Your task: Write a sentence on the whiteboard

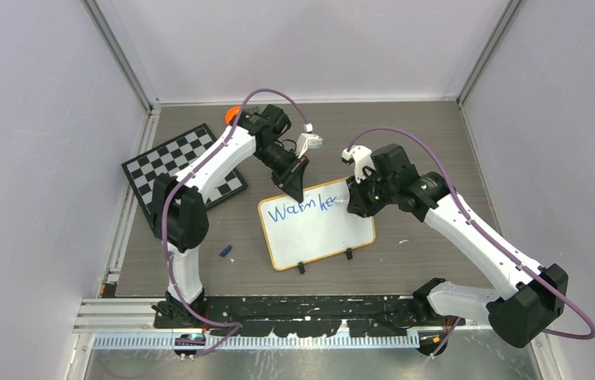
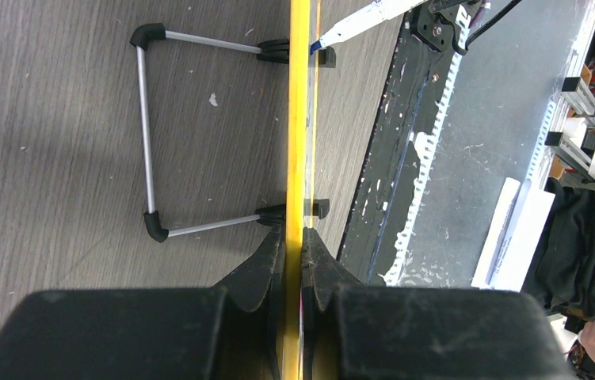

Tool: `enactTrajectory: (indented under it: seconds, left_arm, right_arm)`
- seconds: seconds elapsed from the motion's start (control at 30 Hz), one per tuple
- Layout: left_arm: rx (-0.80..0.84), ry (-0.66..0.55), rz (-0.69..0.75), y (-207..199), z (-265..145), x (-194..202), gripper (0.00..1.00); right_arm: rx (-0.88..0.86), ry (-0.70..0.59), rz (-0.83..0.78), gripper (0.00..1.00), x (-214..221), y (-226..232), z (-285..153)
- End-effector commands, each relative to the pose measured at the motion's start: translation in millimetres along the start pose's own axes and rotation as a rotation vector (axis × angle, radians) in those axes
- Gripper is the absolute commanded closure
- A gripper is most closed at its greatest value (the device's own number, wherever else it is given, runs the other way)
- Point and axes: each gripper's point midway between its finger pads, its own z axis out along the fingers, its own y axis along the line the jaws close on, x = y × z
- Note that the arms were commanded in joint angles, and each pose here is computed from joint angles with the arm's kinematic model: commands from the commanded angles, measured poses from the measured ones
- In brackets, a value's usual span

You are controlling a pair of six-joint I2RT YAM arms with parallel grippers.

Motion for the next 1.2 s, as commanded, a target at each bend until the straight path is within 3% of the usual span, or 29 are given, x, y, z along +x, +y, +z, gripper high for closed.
enactTrajectory:
  seconds: [0.0,0.37,0.77,1.17]
  left_arm:
    - [-0.003,0.034,-0.004,4,11,4,1.00]
    - [-0.003,0.033,-0.006,5,10,2,1.00]
    - [-0.003,0.032,-0.009,4,10,2,1.00]
    - [-0.003,0.034,-0.004,4,10,2,1.00]
  right_arm:
    - [0.051,-0.030,-0.028,1.00,-8,-9,-3]
    - [0.057,-0.026,-0.046,1.00,-7,-9,-11]
    - [0.087,-0.106,-0.048,1.00,-38,-13,-18]
    - [0.082,-0.034,-0.049,1.00,-12,-14,-12]
